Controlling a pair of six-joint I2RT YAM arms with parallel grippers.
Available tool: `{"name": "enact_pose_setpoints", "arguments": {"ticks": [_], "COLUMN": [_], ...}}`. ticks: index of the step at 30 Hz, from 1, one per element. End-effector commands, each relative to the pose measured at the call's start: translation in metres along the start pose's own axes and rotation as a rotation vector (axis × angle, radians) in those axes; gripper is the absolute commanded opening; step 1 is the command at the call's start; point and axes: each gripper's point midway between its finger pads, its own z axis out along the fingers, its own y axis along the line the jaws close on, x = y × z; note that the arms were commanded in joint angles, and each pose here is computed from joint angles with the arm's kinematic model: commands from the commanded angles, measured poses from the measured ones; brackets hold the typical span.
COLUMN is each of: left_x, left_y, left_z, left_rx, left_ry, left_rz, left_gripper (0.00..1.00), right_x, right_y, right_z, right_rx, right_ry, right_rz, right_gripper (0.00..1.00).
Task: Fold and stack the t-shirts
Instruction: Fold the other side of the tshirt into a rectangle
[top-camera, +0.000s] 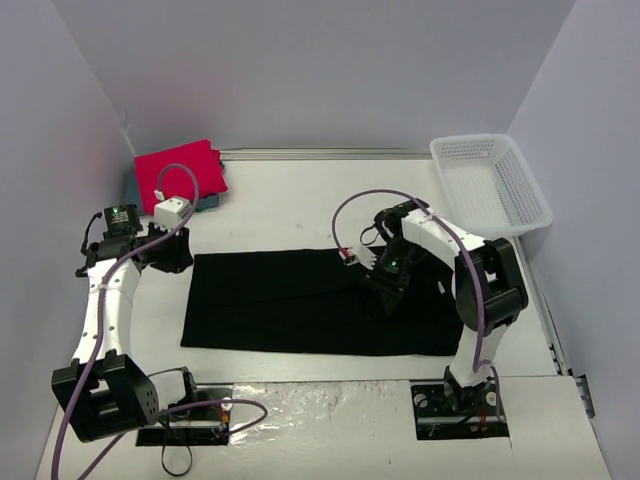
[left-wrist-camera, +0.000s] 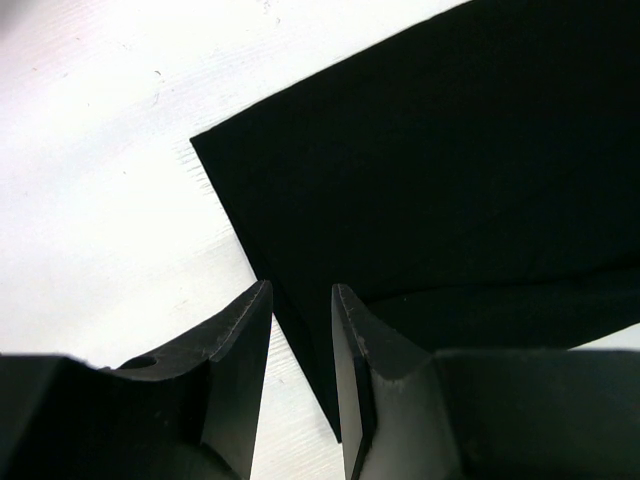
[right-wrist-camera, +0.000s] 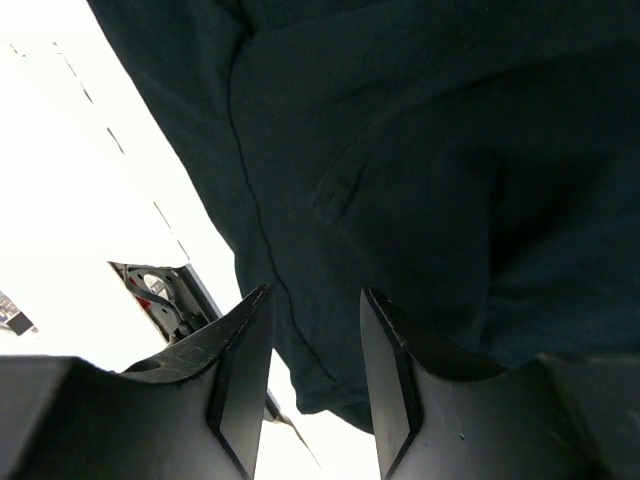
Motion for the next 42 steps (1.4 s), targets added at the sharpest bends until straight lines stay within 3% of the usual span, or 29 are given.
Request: {"name": "enact_pose_setpoints", "arguments": {"ticks": [1,10,24,36,41,42], "left_x": [-0.005,-0.004,-0.003,-0.003,-0.003,-0.004], "left_y": [0.001,0.003,0.002,0.001,-0.001,-0.001], "left_z": [-0.009,-0.009,-0.011,-0.013,-0.013,-0.013], "left_rx": [-0.026,-0.032,-0.027,-0.018,-0.009,-0.009], "left_ry": [-0.025,-0.027,-0.031,-0.041,-0.046,-0.047], "left_rz": [0.011,0.006,0.01,0.009,0.008,0.01], "left_gripper": [0.3,0.3,0.3,0.3,0.3,0.3], "right_x": [0.004,0.006,0.003,0.008,0.008,0.008], "right_y": [0.005,0.002,-0.008,-0.003,0.001,0.001], "right_z": [0.008,0.031,0.052,0.058,0.057,0.056], "right_rx": [-0.028,-0.014,0.022,0.083,0.086,0.089], "right_ry": [0.061,0.148,0.18,0.23,0.221,0.217], "right_rz": [0.022,0.034,0.054,0.067,0.077,0.081], "right_gripper": [0.36,0.4,0.45,0.27,0.12,0.05]}}
